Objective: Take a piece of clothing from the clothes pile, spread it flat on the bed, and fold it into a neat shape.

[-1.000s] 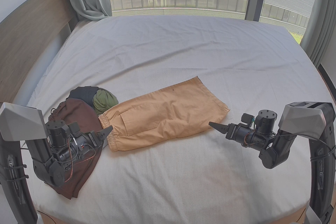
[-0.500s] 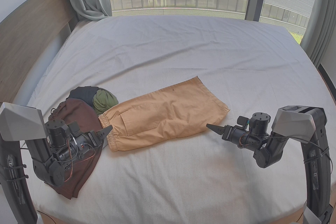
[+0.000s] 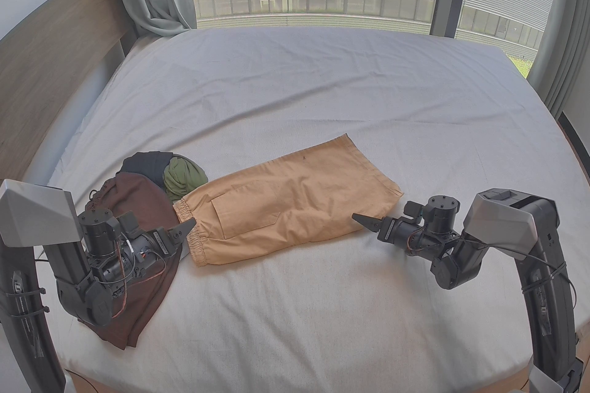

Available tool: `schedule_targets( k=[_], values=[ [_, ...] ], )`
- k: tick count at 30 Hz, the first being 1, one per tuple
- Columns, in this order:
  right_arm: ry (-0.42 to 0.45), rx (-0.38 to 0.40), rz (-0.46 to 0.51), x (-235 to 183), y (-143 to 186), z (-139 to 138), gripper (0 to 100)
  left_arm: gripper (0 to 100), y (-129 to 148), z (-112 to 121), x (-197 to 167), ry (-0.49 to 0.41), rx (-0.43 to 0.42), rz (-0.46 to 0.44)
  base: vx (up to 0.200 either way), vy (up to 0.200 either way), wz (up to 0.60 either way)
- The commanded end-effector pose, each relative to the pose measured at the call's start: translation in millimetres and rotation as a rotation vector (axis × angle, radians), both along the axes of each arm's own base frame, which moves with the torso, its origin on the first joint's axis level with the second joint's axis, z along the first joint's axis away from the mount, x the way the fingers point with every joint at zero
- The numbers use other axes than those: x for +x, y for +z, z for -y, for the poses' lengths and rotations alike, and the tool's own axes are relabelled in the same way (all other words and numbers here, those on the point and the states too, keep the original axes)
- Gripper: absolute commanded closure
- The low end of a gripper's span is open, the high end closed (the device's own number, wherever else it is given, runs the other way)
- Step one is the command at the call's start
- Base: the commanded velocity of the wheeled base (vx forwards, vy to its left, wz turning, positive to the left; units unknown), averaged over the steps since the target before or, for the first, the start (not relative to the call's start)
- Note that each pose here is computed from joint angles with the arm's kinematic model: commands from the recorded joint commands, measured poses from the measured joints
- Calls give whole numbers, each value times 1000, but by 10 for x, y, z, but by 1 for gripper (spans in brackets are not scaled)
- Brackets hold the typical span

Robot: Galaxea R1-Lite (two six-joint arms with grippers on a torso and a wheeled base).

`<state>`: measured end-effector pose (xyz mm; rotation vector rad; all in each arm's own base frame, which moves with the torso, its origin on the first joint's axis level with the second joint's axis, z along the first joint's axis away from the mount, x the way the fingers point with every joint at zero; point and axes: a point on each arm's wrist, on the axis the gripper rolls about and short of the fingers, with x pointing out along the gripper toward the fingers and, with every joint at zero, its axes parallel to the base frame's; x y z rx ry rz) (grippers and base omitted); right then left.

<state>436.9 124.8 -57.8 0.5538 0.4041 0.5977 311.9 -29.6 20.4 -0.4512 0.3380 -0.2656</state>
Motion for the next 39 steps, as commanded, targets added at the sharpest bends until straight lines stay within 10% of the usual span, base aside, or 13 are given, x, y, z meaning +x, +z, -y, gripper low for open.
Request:
schedule_targets(
  k=[1,21,22,39],
  values=[
    [-9,9,-5,99,-241,-166,0,0,-1,-4,-5,2,0,-1,0,0,0],
    [25,83,-28,90,-155,-414,0,0,-12,-9,-7,3,-5,-7,0,0,0],
    [23,97,-40,88,-155,-421,100,0,-12,-9,-7,3,-5,-7,0,0,0],
    [21,109,-15,40,84,-396,100,0,-23,-8,0,10,-28,-17,0,0,0]
  ],
)
